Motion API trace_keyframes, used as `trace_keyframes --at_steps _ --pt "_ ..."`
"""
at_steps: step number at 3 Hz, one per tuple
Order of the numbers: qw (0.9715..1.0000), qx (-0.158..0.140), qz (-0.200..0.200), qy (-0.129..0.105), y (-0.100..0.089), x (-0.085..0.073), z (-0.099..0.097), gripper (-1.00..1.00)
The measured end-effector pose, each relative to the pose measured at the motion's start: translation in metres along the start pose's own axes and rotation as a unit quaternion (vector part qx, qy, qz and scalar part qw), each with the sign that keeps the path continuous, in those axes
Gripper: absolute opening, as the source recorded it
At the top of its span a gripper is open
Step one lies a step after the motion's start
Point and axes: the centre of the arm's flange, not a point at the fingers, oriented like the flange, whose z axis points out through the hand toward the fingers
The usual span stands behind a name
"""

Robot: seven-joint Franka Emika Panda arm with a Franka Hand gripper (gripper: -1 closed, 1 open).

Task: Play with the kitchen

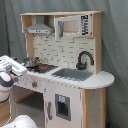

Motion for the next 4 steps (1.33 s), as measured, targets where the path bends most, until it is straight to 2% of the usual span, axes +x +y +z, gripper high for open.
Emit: trace_keyframes --at_steps 1,2,3,4 --pt "0.9987 -0.005 0.038 -0.034 0.031 -0.039 -0.004 1.00" --pt "0.9957 -0.016 0.072 -0.056 0.059 -0.067 -0.018 1.00" --pt "0.9913 -0.031 0.105 -0.073 0.085 -0.089 -0.040 1.00" --pt "0.9845 -0.045 0.142 -0.092 0.105 -0.111 -0.060 1.00"
